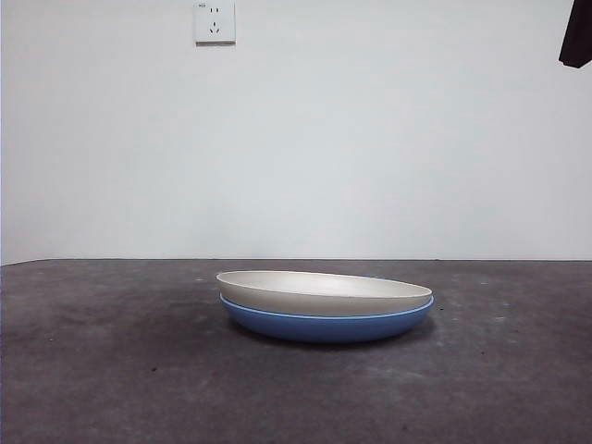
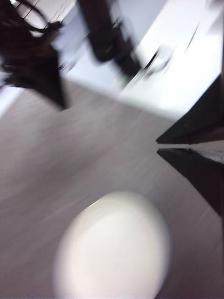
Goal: Pick up the white plate, put it on the blue plate, put it on desk
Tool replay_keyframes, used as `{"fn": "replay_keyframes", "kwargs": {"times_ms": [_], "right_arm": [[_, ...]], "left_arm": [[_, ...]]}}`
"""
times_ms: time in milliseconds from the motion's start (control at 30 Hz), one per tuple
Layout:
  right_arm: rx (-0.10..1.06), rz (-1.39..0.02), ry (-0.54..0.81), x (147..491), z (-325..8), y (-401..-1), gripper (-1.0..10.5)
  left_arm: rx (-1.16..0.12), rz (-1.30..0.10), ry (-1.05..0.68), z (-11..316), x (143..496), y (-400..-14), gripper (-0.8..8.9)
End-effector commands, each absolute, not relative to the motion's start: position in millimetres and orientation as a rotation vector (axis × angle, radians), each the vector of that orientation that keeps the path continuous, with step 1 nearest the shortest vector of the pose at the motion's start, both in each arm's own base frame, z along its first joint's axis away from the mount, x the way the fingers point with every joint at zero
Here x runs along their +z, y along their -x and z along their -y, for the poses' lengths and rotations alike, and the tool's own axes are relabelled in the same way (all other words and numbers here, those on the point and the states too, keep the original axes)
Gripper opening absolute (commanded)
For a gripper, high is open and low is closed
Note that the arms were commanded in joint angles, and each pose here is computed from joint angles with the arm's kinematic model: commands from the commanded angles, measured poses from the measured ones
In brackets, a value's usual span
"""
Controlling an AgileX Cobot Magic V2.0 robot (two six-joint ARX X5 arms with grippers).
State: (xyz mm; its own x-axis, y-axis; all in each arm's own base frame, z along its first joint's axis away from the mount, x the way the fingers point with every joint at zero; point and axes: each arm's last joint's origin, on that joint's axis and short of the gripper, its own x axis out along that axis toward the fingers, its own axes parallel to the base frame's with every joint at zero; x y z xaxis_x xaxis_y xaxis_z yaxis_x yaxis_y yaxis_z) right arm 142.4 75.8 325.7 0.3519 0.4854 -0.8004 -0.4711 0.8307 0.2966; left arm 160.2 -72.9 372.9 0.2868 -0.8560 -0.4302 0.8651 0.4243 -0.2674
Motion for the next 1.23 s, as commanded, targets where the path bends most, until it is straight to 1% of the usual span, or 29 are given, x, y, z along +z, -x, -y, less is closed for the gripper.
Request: {"fn": "replay_keyframes", "kwargs": {"times_ms": [33,100,133,233,267,367,533,733,867,1033,1233], "right_arm": [[0.637,-1.021,-0.003,330,-78,-144,0.1],[0.637,-1.021,-0.003,330,-78,-144,0.1],[0.637,-1.021,-0.003,330,-78,-144,0.1],[0.637,-1.021,-0.003,330,-78,-144,0.1],[0.637,-1.021,-0.003,330,-78,-144,0.1],[0.637,-1.021,-0.003,330,-78,-144,0.1],[0.637,-1.021,-0.003,330,-78,-144,0.1],[0.637,-1.021,-0.003,330,-78,-144,0.1],[0.637,-1.021,-0.003,330,-78,-144,0.1],[0.637,-1.021,-0.003,330,-78,-144,0.1],[0.637,-1.021,-0.003,330,-78,-144,0.1]], "left_arm": [[-1.081,-0.238,-0.143,57,393,-152,0.16],[-0.977,-0.071,-0.158,43,398,-142,0.16],[-0.923,-0.017,-0.159,37,397,-137,0.16],[-0.654,0.104,-0.150,20,385,-121,0.16],[-0.548,0.125,-0.146,15,377,-115,0.16],[-0.317,0.130,-0.133,6,348,-101,0.16],[-0.113,0.084,-0.122,-2,296,-90,0.16],[-0.013,0.025,-0.086,-6,242,-87,0.16],[-0.011,-0.016,-0.074,-7,213,-89,0.16],[-0.007,-0.059,-0.055,-7,187,-92,0.16],[-0.008,-0.099,-0.047,-7,167,-94,0.16]]}}
